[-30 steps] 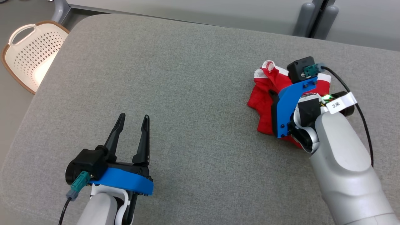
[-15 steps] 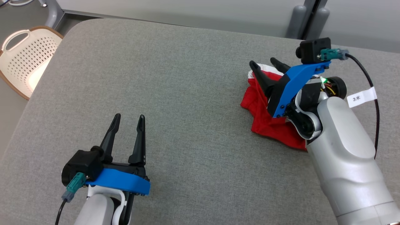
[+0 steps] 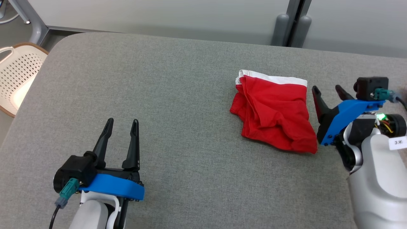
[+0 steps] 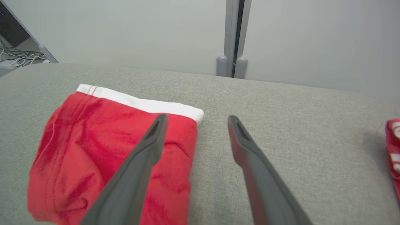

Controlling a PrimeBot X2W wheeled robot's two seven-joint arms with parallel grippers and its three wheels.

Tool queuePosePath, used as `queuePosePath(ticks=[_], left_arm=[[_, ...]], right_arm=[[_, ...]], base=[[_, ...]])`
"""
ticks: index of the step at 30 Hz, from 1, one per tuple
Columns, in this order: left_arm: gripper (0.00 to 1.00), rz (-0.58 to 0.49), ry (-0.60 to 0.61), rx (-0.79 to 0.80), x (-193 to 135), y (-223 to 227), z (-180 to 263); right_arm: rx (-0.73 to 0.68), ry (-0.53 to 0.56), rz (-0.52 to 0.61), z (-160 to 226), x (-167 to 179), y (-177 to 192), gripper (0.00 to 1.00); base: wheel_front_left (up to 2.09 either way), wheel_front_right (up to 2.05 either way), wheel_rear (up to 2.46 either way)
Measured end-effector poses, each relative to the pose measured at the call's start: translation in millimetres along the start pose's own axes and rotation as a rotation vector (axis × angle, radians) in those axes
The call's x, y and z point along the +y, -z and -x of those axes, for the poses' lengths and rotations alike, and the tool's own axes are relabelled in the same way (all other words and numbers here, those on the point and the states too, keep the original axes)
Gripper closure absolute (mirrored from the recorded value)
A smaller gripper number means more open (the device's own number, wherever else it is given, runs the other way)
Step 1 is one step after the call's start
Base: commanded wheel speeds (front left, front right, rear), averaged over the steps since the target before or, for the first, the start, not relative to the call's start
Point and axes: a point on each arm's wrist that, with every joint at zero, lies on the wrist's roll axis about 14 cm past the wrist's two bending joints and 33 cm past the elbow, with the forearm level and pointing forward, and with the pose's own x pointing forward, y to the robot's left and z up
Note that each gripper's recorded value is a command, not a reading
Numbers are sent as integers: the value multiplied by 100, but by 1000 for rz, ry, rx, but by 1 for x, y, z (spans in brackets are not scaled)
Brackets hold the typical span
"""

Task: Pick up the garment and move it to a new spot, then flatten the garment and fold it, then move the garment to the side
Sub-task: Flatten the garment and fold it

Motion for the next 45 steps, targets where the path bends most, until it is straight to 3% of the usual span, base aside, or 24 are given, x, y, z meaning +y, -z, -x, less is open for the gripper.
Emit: queuePosePath(ticks=[7, 8, 9, 10, 14, 18, 24, 29, 30, 31, 32, 37, 45], left_arm=[[0, 2, 8, 7, -3, 2, 3], [0, 3, 6, 7, -2, 2, 3], [0, 2, 5, 7, -1, 1, 4], [0, 0, 4, 9, -1, 2, 5], [0, -3, -6, 10, 3, 1, 9], [0, -5, -19, 4, 7, -1, 13], [0, -7, -30, -2, 12, -4, 14], [0, -3, -21, -5, 8, -4, 10], [0, -2, -18, -6, 6, -4, 9], [0, -1, -14, -8, 5, -4, 9], [0, 1, -12, -9, 4, -4, 8], [0, 4, -11, -7, 1, -3, 8], [0, 1, 12, 5, -5, 1, 9]], right_arm=[[81, -46, 50, 0, 25, 41, 0], [97, -60, 70, 0, 30, 47, 53], [108, -76, 87, -1, 37, 52, 94], [122, -94, 112, -1, 44, 57, 100], [165, -173, 187, -3, 73, 72, 100], [191, -325, 180, 5, 123, 82, 100], [195, -539, 146, 33, 190, 82, 100], [159, -626, 50, 52, 213, 65, 100], [139, -626, 18, 54, 213, 59, 96], [107, -623, -12, 55, 212, 51, 61], [70, -617, -34, 56, 209, 43, 0], [-112, -511, -138, 63, 172, 7, 0], [-287, -187, -183, 94, 63, -13, 0]], base=[[0, 0, 0], [0, 0, 0], [0, 0, 0], [0, 0, 0], [0, 0, 0], [0, 0, 0], [0, 0, 0], [0, 0, 0], [0, 0, 0], [0, 0, 0], [0, 0, 0], [0, 0, 0], [0, 0, 0]])
